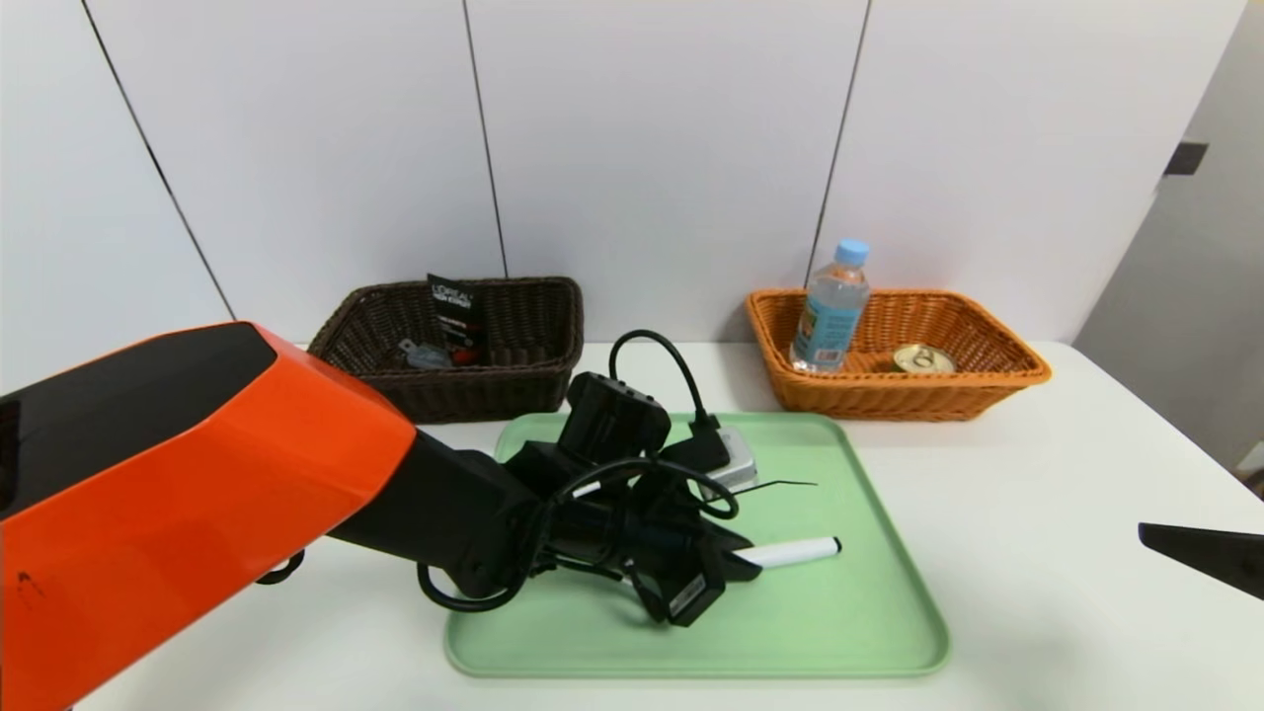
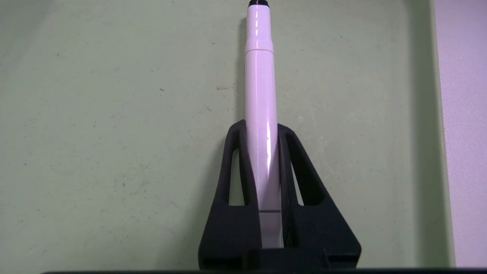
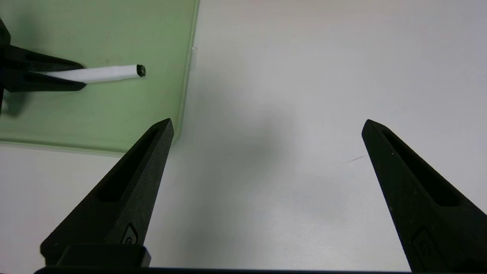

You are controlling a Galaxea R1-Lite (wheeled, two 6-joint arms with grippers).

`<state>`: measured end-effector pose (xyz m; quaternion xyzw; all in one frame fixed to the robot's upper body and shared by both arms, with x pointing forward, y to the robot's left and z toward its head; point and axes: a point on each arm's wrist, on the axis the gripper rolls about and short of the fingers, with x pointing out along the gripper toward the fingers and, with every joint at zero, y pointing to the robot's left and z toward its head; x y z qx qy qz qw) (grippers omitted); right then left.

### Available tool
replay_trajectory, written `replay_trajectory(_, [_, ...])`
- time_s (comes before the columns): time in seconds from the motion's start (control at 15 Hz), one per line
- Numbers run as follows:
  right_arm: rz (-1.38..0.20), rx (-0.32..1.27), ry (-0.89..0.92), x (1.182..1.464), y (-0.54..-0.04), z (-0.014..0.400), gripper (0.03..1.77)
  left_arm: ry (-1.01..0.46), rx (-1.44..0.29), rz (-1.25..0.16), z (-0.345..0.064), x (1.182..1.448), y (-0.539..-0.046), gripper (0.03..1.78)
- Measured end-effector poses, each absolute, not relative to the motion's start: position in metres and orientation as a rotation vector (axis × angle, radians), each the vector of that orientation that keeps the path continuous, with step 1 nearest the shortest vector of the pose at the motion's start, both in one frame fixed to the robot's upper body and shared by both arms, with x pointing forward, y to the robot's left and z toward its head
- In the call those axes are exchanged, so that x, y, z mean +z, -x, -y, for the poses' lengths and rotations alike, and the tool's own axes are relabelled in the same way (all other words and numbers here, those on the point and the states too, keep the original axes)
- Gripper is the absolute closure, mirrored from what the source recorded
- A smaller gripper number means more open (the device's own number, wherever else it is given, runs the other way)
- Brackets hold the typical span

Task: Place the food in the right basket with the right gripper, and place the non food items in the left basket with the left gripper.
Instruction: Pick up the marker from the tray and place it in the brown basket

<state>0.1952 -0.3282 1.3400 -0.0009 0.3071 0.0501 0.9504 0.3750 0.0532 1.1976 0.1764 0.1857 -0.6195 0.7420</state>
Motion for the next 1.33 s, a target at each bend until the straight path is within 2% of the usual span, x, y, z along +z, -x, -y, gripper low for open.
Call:
replay_trajectory(0.2, [-0.626,0.103,0.002,1.340,-0.196,0.328,0.09,-0.332,-1.334,-0.423,-0.050,1.208,-0.377,1.61])
replay_trajectory(0.47, [-0.631,0.104,0.001,1.339,-0.196,0.328,0.09,-0.184,-1.297,-0.468,-0.043,1.244,-0.371,1.61])
replay_trajectory(0.73, [-0.633,0.104,0.001,1.339,-0.196,0.328,0.09,0.036,-1.253,-0.482,-0.045,1.292,-0.365,1.61])
replay_trajectory(1.07, [-0.635,0.104,0.002,1.339,-0.198,0.328,0.09,0.101,-1.149,-0.357,-0.064,1.342,-0.362,1.61])
replay_trajectory(1.33, [-0.642,0.095,0.004,1.338,-0.200,0.328,0.09,0.185,-0.964,-0.248,-0.112,1.381,-0.381,1.61])
